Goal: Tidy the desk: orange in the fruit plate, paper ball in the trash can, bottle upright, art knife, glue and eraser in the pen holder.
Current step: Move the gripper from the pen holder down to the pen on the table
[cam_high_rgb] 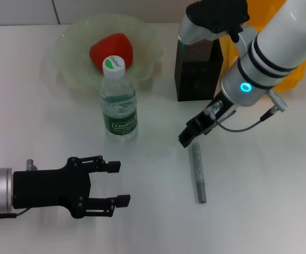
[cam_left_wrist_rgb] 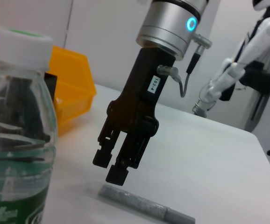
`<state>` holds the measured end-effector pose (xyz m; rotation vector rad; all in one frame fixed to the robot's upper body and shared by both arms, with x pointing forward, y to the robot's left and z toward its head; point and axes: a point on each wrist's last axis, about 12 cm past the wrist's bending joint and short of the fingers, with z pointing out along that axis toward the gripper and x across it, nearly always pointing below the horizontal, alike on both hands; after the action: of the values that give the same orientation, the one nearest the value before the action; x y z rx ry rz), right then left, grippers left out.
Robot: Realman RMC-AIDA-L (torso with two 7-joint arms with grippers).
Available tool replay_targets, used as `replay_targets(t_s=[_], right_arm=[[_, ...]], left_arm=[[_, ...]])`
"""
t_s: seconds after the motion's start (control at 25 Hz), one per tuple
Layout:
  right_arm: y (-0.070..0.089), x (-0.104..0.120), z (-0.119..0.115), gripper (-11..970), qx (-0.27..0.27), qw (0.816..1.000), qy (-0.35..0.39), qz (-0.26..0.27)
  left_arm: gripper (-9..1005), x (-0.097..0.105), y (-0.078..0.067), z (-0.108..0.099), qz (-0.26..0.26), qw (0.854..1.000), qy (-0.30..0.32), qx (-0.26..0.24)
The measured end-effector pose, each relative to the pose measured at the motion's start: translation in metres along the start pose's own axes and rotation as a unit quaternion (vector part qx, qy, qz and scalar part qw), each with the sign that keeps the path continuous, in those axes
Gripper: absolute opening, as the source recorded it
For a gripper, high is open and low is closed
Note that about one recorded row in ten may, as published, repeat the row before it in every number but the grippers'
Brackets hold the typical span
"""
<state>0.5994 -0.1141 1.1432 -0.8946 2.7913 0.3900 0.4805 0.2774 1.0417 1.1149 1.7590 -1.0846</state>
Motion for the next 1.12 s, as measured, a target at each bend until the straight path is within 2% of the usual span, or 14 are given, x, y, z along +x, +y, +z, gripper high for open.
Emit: replay_targets(t_s=[0.44, 0.72, 1.12], right_arm=[[-0.003, 0.002, 0.008, 621, 0.007, 1.0, 0.005, 0.003], [-0.004, 0.004, 0.016, 531, 0.015, 1.0, 0.01, 0.0], [-0.006, 0.006, 0.02, 478, 0.016, 1.0, 0.009, 0.003]], left_arm=[[802, -0.003, 0.002, 0.0, 0.005, 1.0, 0.007, 0.0], [802, -0.003, 0.002, 0.002, 0.006, 1.0, 0.006, 0.002], [801, -0.003, 0.002, 0.004, 0.009, 1.0, 0.004, 0.0]])
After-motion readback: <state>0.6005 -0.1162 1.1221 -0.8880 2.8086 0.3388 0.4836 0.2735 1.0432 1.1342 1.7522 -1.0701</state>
